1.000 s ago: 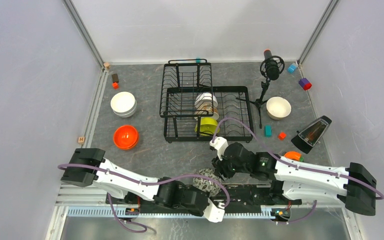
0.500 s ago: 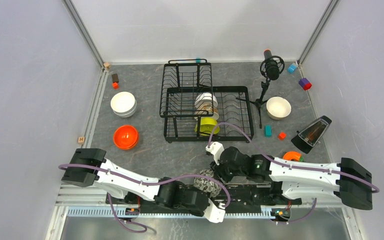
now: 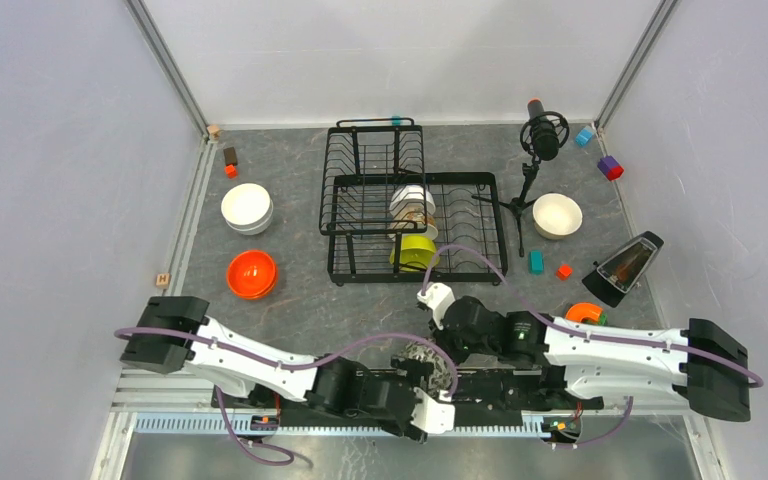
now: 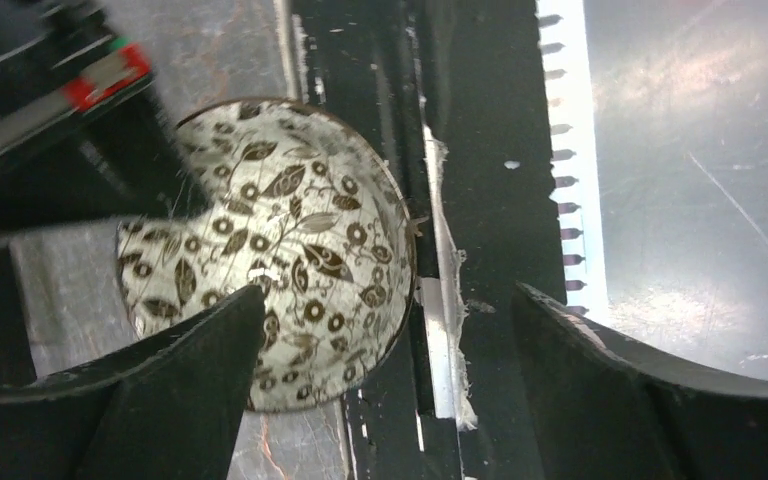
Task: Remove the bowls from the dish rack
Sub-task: Place the bowl at the center of the board.
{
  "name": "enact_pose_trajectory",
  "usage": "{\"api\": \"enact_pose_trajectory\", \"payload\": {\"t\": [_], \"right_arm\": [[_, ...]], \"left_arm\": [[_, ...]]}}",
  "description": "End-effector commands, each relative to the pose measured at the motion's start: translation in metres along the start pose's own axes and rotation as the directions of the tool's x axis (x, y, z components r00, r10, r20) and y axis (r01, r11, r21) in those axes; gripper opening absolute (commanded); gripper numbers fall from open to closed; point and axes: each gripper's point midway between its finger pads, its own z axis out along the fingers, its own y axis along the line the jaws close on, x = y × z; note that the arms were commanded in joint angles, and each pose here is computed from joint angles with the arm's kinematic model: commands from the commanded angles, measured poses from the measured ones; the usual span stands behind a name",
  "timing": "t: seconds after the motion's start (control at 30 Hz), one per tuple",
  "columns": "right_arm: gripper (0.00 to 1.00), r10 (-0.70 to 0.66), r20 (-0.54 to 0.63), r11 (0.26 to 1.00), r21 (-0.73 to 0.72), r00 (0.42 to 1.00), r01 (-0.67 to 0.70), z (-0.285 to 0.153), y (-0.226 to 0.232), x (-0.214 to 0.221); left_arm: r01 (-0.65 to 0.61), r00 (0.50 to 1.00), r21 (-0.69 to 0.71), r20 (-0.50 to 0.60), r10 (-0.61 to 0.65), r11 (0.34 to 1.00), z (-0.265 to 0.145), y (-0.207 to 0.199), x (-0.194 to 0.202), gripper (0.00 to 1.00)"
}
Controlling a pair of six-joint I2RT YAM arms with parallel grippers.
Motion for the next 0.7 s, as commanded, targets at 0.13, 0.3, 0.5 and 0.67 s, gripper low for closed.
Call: {"api": "enact_pose_trajectory", "payload": {"t": [0.13,0.3,0.5,0.67], "right_arm": [[0.0,0.028,0.124,0.995,0.094,0.992,-0.039,-0.012,-0.019,-0.015],[0.0,0.052,0.158,0.989,0.129,0.986,-0.073,-0.014,-0.028,-0.014],[0.0,0.09,0.204,0.982,0.144,0.975,-0.121,-0.016,-0.034,-0.016],[0.0,0.134,0.244,0.98,0.113,0.961,-0.165,-0.016,-0.03,-0.019]], "left_arm": [[0.409,0.898,-0.215,0.267,-0.349,0.887,-0.047,0.053,-0.037,1.0],[0.613,0.789,-0.379,0.347,-0.508,0.693,-0.067,0.087,-0.021,1.0],[0.798,0.597,-0.348,0.348,-0.723,0.492,-0.054,0.093,-0.009,0.96],[0.932,0.332,-0.269,0.364,-0.87,0.243,-0.037,0.094,0.012,0.79]]}}
